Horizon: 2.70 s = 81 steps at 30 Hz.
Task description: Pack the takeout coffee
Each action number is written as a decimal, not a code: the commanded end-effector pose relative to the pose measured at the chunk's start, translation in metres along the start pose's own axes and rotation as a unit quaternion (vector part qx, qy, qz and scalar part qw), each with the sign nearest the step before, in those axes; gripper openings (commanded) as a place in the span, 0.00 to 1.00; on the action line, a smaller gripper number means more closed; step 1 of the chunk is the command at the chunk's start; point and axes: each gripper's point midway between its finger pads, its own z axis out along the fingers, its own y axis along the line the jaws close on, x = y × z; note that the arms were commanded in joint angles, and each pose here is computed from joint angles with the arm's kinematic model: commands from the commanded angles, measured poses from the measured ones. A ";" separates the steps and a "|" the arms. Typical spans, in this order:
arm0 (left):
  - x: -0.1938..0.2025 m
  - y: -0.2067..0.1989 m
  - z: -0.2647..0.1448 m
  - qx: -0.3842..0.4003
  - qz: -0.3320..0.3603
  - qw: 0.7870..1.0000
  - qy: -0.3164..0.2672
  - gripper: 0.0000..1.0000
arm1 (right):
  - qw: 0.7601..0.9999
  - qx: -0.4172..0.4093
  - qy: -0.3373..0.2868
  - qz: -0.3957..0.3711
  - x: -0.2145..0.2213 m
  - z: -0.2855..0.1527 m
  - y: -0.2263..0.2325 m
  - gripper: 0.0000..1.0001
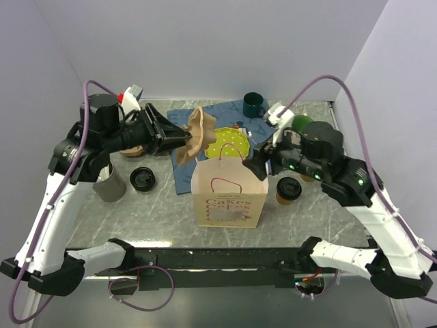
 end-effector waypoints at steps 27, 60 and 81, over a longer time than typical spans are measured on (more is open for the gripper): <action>0.051 0.008 0.048 0.011 -0.033 0.997 0.074 0.29 | 1.000 -0.008 -0.012 -0.010 0.011 0.057 -0.026 0.06; 0.084 0.045 0.083 -0.227 0.069 0.969 0.071 0.23 | 0.998 0.003 -0.026 0.065 0.027 0.041 -0.021 0.00; 0.061 0.033 0.074 -0.219 0.128 0.967 0.035 0.56 | 0.986 0.030 0.043 0.157 0.029 -0.006 -0.012 0.49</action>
